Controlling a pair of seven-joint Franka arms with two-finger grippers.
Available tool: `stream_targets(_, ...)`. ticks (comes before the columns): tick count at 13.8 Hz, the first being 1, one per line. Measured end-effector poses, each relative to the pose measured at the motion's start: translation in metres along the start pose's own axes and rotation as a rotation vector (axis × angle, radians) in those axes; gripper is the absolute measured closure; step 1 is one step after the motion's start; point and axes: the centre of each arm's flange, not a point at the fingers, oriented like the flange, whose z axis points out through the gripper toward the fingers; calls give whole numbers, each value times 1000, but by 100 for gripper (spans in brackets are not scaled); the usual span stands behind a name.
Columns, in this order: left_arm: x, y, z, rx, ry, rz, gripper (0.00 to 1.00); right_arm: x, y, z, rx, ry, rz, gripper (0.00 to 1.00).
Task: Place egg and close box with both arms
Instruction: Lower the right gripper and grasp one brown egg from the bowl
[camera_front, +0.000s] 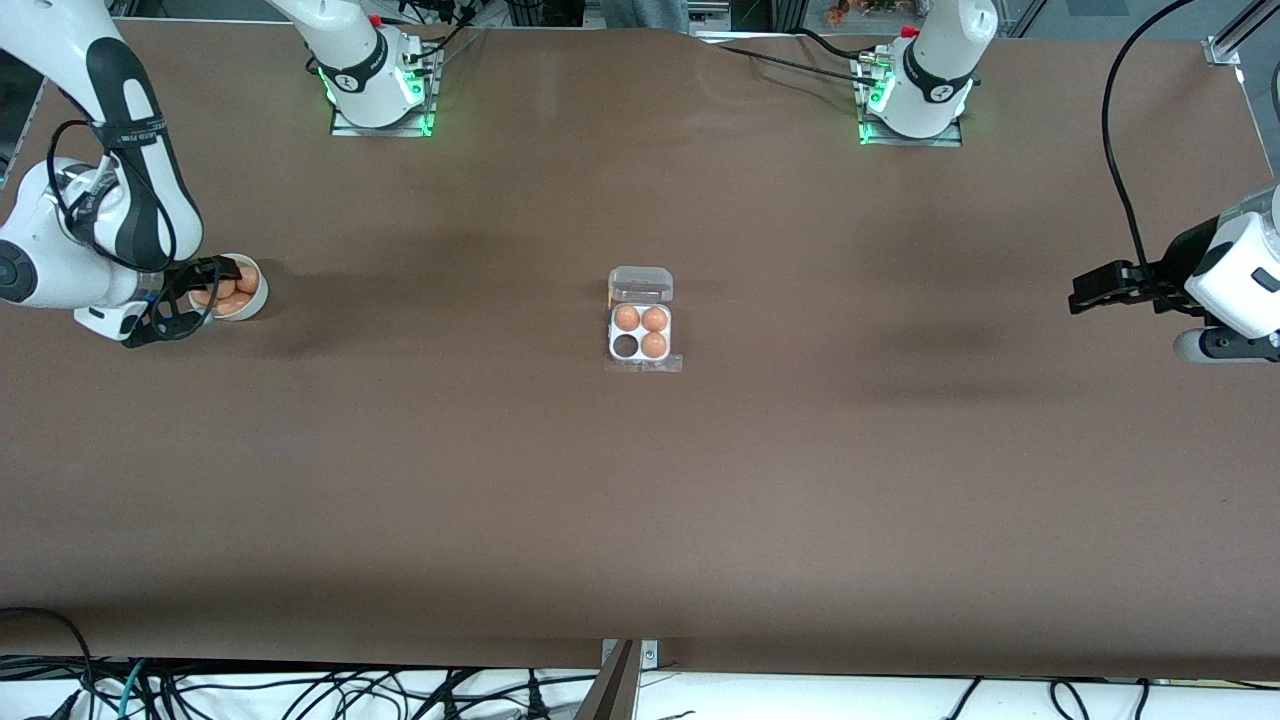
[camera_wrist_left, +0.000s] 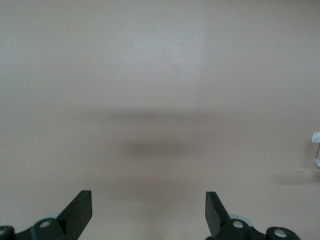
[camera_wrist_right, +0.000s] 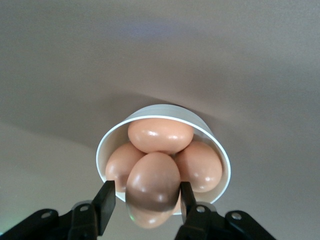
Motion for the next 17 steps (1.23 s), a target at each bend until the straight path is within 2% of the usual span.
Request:
stream_targets(6,0,0,0,0,0,0,0,6,4,4,2,-22,1,45)
stream_targets(7,0,0,0,0,0,0,0,6,4,4,2,-22,2,52)
stream_targets(13,0,0,0,0,0,0,0,8,6,-3,-1,-20,1,52)
stream_targets(15,0,0,0,0,0,0,0,10,6,-10,11,-43,1,52)
stream_targets(17,0,0,0,0,0,0,0,15,8,-22,36,-94,4,52)
